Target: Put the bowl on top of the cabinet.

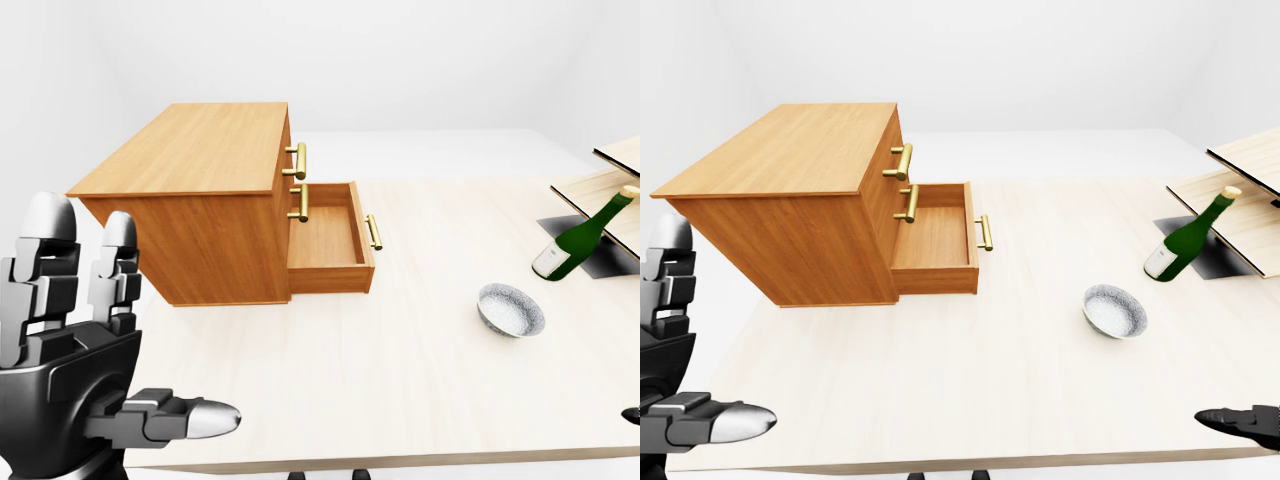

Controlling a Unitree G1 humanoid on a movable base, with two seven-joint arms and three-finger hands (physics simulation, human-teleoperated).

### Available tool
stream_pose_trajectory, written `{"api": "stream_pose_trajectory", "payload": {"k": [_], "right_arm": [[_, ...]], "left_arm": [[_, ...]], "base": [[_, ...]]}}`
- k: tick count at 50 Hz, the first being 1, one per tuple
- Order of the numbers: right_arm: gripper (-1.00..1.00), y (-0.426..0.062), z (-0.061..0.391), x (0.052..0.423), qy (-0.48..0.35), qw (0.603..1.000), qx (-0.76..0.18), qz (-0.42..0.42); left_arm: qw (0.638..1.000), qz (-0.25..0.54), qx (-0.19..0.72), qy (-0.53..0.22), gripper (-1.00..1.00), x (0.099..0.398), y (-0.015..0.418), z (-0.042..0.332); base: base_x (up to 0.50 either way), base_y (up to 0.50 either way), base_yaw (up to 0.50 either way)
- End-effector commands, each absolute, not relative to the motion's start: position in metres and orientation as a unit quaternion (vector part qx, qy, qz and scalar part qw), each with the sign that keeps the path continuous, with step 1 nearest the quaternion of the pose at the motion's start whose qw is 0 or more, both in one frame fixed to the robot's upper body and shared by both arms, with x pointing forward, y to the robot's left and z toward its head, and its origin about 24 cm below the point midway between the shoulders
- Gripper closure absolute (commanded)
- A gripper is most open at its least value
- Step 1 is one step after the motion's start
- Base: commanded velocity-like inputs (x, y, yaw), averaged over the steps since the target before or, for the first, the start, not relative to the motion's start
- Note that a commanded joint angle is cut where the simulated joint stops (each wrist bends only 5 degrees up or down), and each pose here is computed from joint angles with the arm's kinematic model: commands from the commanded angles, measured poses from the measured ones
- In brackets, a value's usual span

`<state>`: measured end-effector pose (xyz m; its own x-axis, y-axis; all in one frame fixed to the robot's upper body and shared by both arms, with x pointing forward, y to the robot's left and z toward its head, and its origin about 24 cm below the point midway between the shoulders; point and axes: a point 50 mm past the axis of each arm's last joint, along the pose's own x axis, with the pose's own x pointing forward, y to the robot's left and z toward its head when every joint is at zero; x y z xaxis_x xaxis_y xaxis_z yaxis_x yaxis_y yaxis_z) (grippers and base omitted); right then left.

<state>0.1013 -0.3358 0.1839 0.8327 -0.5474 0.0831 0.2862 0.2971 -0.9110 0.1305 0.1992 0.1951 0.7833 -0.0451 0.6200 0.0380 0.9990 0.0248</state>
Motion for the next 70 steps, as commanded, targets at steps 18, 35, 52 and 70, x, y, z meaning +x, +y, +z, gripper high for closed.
{"api": "stream_pose_trajectory", "payload": {"k": [18,35,52,70], "right_arm": [[-0.99,-0.34,0.149,0.137,0.183,0.811,-0.524,-0.186],[-1.0,-0.337,0.119,0.156,0.226,0.819,-0.512,-0.128],[-1.0,-0.337,0.103,0.166,0.251,0.819,-0.507,-0.097],[-1.0,-0.336,0.105,0.184,0.245,0.816,-0.518,-0.075]], "left_arm": [[0.943,-0.021,0.006,-0.331,-1.0,0.13,0.2,0.196],[0.943,-0.022,0.008,-0.331,-1.0,0.129,0.199,0.196],[0.943,-0.022,0.008,-0.333,-1.0,0.129,0.199,0.197],[0.945,-0.024,0.007,-0.327,-1.0,0.132,0.199,0.195]], "base": [[0.0,0.0,0.0],[0.0,0.0,0.0],[0.0,0.0,0.0],[0.0,0.0,0.0]]}}
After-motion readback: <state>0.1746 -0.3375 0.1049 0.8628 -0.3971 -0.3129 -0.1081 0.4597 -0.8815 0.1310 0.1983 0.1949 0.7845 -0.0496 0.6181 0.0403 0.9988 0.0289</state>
